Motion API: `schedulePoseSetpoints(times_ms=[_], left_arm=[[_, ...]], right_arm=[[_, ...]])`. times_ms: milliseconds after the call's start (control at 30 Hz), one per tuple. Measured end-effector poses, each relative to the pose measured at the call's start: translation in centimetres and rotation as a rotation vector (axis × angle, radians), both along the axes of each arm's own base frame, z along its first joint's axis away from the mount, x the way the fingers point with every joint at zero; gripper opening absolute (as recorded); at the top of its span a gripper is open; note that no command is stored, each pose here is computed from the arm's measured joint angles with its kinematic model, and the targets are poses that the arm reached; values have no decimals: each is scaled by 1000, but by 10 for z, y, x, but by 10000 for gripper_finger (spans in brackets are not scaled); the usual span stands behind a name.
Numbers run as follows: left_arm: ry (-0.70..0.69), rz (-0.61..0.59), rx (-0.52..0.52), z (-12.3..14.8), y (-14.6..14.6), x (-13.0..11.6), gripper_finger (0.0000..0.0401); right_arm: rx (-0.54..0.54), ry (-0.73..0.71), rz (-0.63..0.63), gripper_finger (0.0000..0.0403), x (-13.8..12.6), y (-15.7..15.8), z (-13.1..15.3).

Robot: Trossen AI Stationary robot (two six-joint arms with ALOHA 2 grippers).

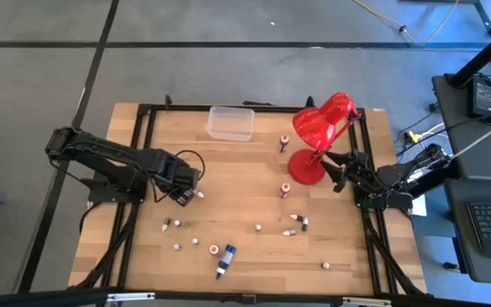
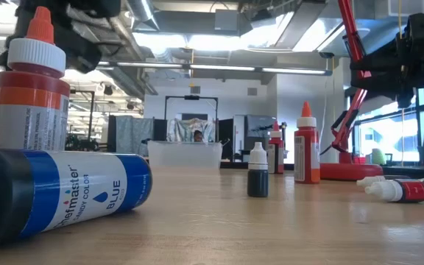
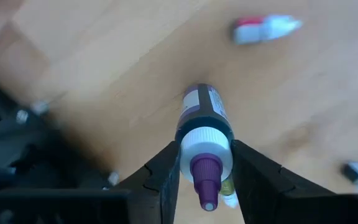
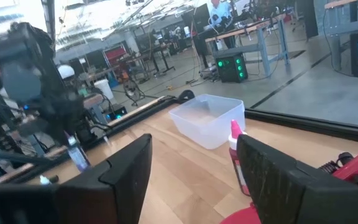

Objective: Pick & Place food coloring
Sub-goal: Put the large purple food coloring bottle into the transparent bin

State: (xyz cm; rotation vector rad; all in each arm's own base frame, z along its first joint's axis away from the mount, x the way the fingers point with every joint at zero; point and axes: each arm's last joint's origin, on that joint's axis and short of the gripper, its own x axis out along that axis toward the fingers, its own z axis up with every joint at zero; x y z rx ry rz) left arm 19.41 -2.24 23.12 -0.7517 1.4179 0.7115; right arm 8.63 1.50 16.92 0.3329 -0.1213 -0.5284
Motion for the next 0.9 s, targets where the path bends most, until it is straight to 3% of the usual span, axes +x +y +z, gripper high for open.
schedulePoseSetpoints(times_ms=[100,300,500,733,900], left_arm=[[-74,-37,71,18,9,9,119],[-258,-61,308,75,45,26,121],[-410,-64,392,116,96,28,115],[-370,-134,404,125,163,46,115],[-304,-173,350,111,214,69,115]], right_arm=[[-6,4,-1,237,0,0,0],[0,0,-2,237,0,0,0],[3,-1,-2,237,0,0,0],[3,-2,-2,237,0,0,0],[4,-2,-3,237,0,0,0]])
